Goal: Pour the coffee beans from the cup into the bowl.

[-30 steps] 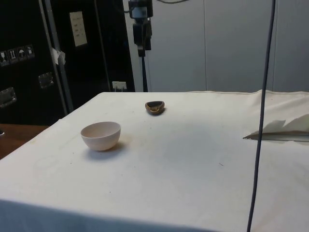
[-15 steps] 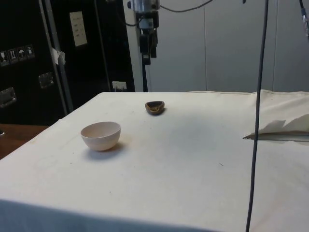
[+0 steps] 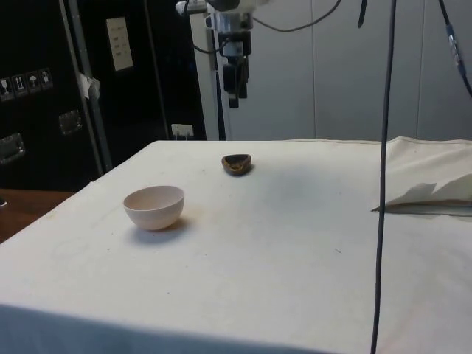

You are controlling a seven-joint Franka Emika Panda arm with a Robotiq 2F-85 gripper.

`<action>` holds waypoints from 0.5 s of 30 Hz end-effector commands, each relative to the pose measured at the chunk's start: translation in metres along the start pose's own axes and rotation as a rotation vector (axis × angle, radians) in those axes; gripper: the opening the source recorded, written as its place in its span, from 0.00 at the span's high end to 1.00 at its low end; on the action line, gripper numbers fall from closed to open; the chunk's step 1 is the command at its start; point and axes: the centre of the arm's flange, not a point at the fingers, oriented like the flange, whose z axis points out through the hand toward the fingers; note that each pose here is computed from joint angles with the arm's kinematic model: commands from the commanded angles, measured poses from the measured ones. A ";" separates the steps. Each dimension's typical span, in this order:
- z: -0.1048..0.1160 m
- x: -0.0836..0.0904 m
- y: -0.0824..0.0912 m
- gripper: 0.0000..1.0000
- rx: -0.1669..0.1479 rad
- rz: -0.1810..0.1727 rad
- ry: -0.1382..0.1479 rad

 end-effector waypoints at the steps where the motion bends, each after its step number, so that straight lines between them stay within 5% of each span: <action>1: 0.005 0.000 0.004 0.00 0.004 0.000 0.010; 12: 0.033 -0.004 0.028 0.00 0.044 0.000 0.026; 13: 0.032 -0.003 0.026 0.00 0.030 0.002 0.020; 15: 0.036 -0.005 0.030 0.00 0.057 -0.003 0.030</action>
